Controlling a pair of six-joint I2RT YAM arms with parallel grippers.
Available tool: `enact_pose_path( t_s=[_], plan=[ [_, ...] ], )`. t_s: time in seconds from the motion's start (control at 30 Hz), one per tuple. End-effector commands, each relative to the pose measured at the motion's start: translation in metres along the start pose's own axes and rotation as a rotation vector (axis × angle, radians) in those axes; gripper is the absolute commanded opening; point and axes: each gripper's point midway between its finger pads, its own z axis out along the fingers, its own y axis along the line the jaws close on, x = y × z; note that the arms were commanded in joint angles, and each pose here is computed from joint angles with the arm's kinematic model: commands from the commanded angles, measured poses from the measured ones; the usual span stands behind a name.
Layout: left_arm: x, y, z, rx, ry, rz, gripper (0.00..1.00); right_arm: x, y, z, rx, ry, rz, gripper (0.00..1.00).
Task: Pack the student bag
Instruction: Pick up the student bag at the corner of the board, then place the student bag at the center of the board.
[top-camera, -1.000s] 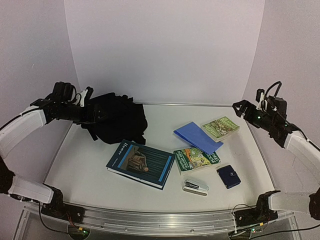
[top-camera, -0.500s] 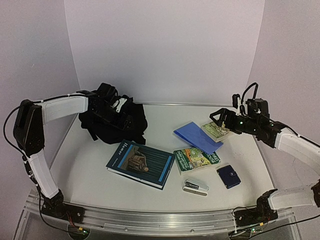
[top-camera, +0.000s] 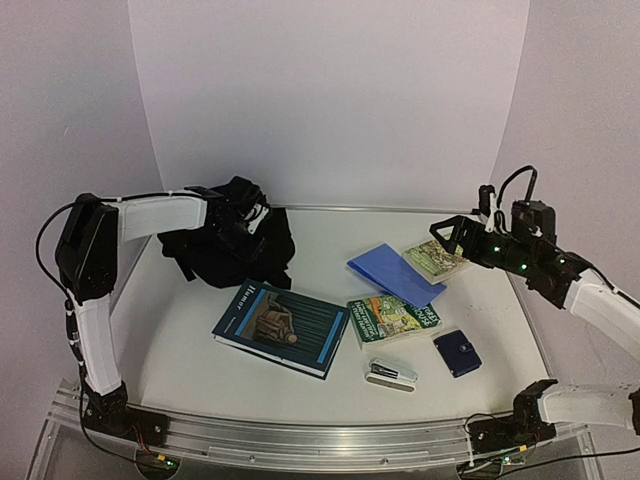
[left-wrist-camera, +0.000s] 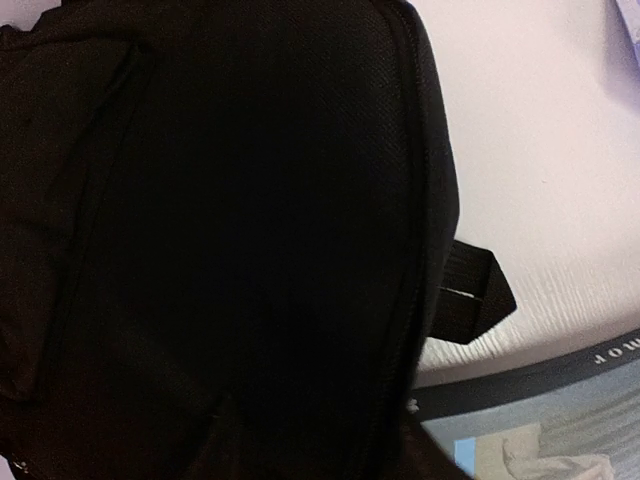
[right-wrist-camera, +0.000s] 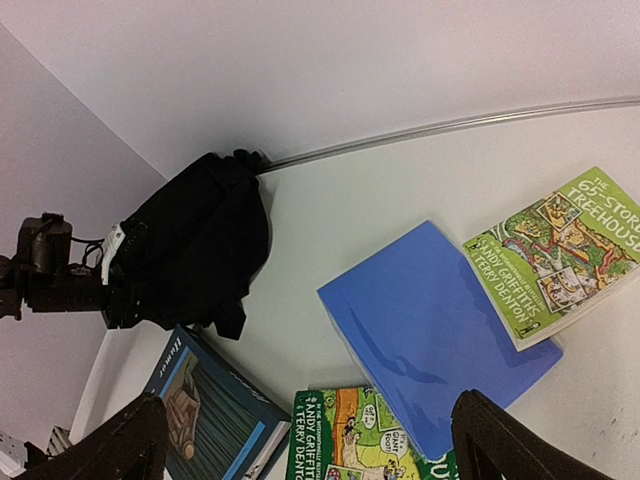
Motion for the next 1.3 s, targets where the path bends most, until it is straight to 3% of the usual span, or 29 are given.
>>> enact_pose_path(
  t_s=[0.0, 0.1, 0.4, 0.6, 0.77, 0.87, 1.0, 1.07, 1.17, 1.27],
  plan=[
    [-0.028, 0.031, -0.009, -0.185, -0.074, -0.044, 0.19, -0.004, 0.006, -0.01, -0.023, -0.033, -0.028, 0.98],
    [-0.044, 0.038, -0.032, -0.206, -0.142, -0.064, 0.01, -0.007, 0.007, -0.015, -0.023, -0.048, -0.033, 0.98],
    [-0.07, 0.054, -0.14, -0.202, -0.22, -0.09, 0.0, -0.021, 0.004, -0.027, 0.047, -0.054, -0.126, 0.98],
    [-0.038, 0.019, -0.181, 0.037, -0.137, -0.173, 0.0, -0.016, 0.001, -0.017, 0.054, -0.02, -0.11, 0.98],
    [-0.01, -0.036, -0.2, 0.339, -0.086, -0.325, 0.0, -0.008, -0.006, -0.002, 0.075, 0.027, -0.089, 0.98],
    [-0.012, -0.077, -0.218, 0.575, -0.127, -0.396, 0.0, -0.003, -0.01, 0.01, 0.087, 0.06, -0.073, 0.98],
    [-0.018, -0.129, -0.226, 0.715, -0.168, -0.388, 0.01, 0.003, -0.007, 0.023, 0.059, 0.104, -0.052, 0.98],
    [-0.017, -0.153, -0.222, 0.737, -0.148, -0.358, 0.11, 0.003, -0.002, 0.026, 0.04, 0.114, -0.047, 0.98],
    [-0.015, -0.172, -0.217, 0.775, -0.133, -0.323, 0.38, 0.004, 0.007, 0.027, 0.012, 0.122, -0.047, 0.98],
    [-0.014, -0.156, -0.213, 0.692, -0.171, -0.352, 0.66, 0.006, 0.017, 0.028, -0.014, 0.131, -0.052, 0.98]
  ],
)
